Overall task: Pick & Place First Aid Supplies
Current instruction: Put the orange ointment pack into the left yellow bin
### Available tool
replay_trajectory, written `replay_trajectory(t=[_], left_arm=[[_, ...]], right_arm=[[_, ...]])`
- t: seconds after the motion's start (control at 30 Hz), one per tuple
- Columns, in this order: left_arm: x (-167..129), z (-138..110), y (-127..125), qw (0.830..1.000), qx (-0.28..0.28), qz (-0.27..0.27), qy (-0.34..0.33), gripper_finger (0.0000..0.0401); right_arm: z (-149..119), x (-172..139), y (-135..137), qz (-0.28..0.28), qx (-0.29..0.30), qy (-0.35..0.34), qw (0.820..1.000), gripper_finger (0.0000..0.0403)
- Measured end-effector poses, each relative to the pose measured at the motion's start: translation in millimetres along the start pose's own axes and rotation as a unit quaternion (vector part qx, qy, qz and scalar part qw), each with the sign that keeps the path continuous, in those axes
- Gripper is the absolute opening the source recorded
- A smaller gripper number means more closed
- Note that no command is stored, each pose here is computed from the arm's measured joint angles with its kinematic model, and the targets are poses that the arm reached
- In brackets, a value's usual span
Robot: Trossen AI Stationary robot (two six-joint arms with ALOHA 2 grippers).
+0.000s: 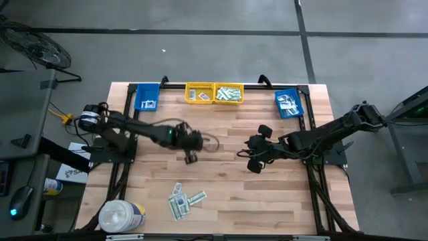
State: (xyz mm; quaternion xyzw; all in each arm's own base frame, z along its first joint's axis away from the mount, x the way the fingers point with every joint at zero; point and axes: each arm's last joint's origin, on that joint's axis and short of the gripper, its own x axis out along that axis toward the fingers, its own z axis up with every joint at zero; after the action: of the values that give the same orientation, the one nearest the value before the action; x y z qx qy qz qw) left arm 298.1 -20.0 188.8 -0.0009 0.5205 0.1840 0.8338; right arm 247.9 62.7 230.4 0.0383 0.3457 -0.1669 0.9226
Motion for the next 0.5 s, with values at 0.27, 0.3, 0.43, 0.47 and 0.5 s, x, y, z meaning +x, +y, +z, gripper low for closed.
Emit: replay_trajectory(t=[0.27, 0.3, 0.43, 0.47, 0.5], left_arm=[[19, 24, 60, 0.998, -0.033, 0.038, -0.043, 0.0], [20, 26, 68, 0.997, -0.041, 0.043, -0.05, 0.0], [26, 35, 98, 0.993, -0.068, 0.051, -0.082, 0.0], [27, 37, 105, 0.992, -0.072, 0.05, -0.092, 0.0], [28, 38, 113, 0.991, -0.078, 0.054, -0.098, 0.0]], right_arm=[[0, 0, 0, -0.001, -0.007, 0.0, 1.0, 0.0142], [0, 0, 0, -0.001, -0.008, 0.0, 1.0, 0.0142], [0, 0, 0, -0.001, -0.008, 0.0, 1.0, 0.0142], [0, 0, 0, -0.001, -0.008, 0.0, 1.0, 0.0142], [0, 0, 0, -0.001, -0.008, 0.0, 1.0, 0.0142]])
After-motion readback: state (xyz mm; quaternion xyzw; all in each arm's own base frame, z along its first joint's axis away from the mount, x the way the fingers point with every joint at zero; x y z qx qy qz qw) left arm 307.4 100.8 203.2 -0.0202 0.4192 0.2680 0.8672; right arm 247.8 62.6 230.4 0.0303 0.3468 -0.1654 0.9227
